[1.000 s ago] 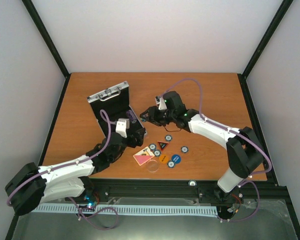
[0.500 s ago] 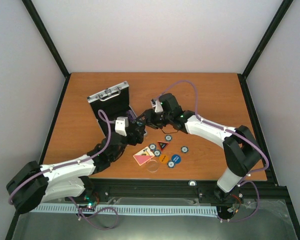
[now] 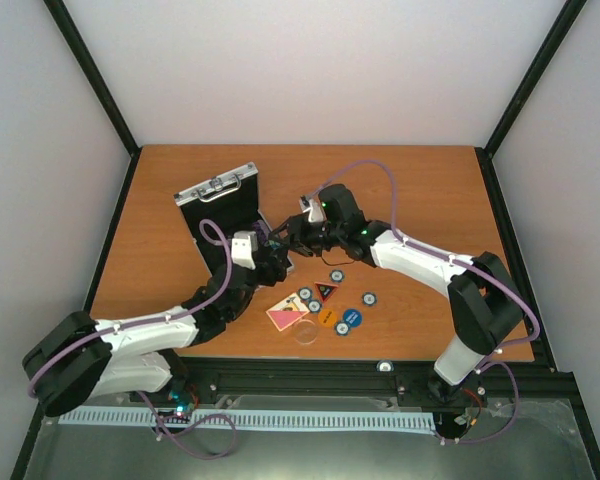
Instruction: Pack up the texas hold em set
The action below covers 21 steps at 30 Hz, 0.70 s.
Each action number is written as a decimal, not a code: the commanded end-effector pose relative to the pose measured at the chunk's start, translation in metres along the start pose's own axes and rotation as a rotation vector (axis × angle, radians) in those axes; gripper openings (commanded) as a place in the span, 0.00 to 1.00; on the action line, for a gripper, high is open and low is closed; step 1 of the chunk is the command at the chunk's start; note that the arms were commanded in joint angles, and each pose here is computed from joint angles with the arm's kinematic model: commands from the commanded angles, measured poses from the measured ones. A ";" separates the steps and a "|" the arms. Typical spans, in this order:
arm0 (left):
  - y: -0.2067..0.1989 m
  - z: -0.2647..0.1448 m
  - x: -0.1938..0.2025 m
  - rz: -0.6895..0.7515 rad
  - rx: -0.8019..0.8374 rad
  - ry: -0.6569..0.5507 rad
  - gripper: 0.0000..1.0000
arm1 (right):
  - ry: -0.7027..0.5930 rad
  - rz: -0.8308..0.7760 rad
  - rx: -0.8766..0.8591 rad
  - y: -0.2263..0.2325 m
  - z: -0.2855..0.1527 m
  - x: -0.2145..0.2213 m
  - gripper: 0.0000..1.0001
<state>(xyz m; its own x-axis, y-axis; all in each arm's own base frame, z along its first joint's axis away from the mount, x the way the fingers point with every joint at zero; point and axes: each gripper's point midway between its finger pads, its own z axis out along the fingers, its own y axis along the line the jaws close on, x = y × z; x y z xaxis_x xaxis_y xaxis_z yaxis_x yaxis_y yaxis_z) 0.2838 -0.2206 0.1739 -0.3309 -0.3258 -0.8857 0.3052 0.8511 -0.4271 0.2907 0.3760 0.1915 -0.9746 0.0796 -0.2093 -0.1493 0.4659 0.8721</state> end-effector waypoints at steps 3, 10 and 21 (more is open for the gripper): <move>-0.012 0.002 -0.028 -0.025 0.016 -0.120 0.84 | -0.007 -0.042 -0.086 0.036 -0.011 -0.003 0.13; -0.014 0.007 -0.030 -0.025 0.017 -0.140 0.77 | 0.004 -0.043 -0.097 0.038 -0.011 -0.001 0.13; -0.022 0.014 -0.035 -0.022 0.034 -0.161 0.66 | 0.043 -0.023 -0.101 0.038 -0.012 0.006 0.13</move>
<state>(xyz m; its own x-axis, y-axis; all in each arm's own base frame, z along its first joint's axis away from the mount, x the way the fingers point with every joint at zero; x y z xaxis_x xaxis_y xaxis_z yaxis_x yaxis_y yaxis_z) 0.2968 -0.2245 0.1807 -0.2616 -0.3594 -0.8958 0.2945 0.8541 -0.4287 0.2849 0.3786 0.1986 -0.9807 0.0565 -0.1873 -0.1444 0.4368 0.8879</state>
